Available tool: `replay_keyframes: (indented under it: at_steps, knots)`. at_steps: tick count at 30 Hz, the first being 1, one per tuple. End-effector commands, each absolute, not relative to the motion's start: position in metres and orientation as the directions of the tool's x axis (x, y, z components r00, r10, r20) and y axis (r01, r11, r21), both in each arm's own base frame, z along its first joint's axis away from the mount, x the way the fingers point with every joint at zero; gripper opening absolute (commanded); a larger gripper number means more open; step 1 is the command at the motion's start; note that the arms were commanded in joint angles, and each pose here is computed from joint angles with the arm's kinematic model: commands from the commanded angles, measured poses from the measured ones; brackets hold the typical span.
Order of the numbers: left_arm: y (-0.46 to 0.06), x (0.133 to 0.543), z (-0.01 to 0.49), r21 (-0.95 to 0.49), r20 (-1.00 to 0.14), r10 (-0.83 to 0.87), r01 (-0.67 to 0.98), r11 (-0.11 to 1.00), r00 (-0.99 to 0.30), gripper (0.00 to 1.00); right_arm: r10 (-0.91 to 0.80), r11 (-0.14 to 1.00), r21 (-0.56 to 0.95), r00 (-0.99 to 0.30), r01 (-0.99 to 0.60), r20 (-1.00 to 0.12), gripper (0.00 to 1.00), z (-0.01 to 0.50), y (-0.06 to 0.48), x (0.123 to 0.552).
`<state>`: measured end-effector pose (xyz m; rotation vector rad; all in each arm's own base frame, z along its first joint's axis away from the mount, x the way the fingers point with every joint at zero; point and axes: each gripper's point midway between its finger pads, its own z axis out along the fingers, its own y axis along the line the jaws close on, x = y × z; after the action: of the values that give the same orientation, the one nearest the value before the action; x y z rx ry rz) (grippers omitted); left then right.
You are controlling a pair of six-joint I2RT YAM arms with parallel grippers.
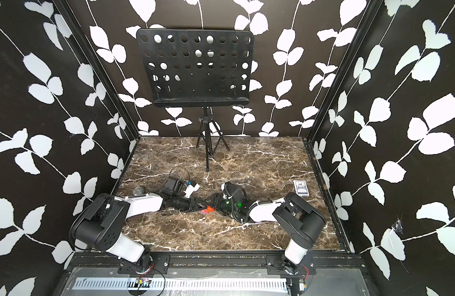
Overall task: Assemble the letter y with lego
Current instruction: Adjust the lego brick at the center of the board.
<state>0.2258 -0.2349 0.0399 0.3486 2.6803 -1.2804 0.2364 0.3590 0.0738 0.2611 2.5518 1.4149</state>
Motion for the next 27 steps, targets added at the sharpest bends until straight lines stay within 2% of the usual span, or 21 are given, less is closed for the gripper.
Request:
replay_keyframes:
  at_steps: [1,10,17,21,27]
  knots:
    - [-0.222,0.211,0.014,-0.703,-0.166,0.150,0.224,0.675,-0.975,0.45,0.268,0.515,0.857,-0.953,0.019,-0.140,0.66,0.094,0.355,0.243]
    - [-0.217,0.207,0.003,-0.689,-0.131,0.136,0.189,0.699,-0.982,0.40,0.268,0.590,0.807,-0.938,-0.021,-0.220,0.66,0.119,0.320,0.251]
    - [-0.218,0.209,-0.002,-0.686,-0.124,0.129,0.178,0.705,-0.984,0.40,0.219,0.727,0.687,-0.943,-0.013,-0.251,0.65,0.115,0.269,0.254]
    - [-0.220,0.218,-0.005,-0.683,-0.131,0.117,0.175,0.710,-0.985,0.40,0.134,0.839,0.543,-0.958,-0.026,-0.253,0.65,0.111,0.230,0.251]
    - [-0.229,0.229,-0.005,-0.680,-0.138,0.108,0.173,0.712,-0.985,0.40,-0.047,0.946,0.302,-0.971,-0.118,-0.233,0.63,0.110,0.187,0.248]
